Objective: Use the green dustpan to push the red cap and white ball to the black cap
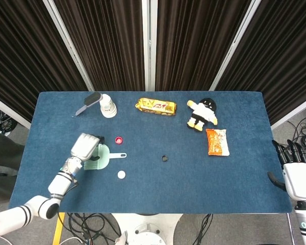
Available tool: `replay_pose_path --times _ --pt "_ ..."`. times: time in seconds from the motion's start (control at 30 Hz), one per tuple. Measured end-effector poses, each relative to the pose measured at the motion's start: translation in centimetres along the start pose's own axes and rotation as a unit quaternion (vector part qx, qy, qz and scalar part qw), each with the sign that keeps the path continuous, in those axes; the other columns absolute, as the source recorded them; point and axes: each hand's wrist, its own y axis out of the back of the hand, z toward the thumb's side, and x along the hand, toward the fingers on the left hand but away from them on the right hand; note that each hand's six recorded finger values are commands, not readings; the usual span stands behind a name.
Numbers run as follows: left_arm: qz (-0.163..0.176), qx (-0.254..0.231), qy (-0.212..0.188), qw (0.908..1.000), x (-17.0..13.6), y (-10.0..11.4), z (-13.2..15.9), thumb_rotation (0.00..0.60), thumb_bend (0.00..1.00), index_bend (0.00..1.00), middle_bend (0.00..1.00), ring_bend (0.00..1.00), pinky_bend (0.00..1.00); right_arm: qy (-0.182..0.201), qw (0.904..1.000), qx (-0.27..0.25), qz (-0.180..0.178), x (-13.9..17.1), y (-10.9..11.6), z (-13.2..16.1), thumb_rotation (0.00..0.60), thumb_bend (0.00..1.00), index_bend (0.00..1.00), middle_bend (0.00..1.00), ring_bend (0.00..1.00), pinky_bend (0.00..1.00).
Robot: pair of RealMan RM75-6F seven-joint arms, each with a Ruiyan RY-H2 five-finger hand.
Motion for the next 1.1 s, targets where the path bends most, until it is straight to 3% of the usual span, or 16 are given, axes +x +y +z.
replay_pose_path --times 0.2,0.5,1.1 --pt "-0.020 0.021 -0.003 0.9996 1.7 -1.5 1.6 0.600 0.09 0.45 0.52 0.61 0.87 -0.005 1.0000 0.000 0.001 0.1 0.0 -0.3 0.600 0.15 0.04 0.20 0.00 0.09" --pt "-0.042 0.013 -0.011 0.9990 2.8 -2.3 3.3 0.600 0.22 0.45 0.52 0.61 0.87 -0.014 0.9999 -0.002 0.003 0.4 -0.1 -0.8 0.600 0.15 0.04 0.20 0.00 0.09" --pt "-0.047 0.004 -0.024 0.9986 3.7 -1.5 5.9 0.600 0.20 0.43 0.51 0.61 0.86 -0.022 0.9997 -0.007 0.005 0.7 -0.3 -1.5 0.600 0.15 0.04 0.20 0.01 0.09"
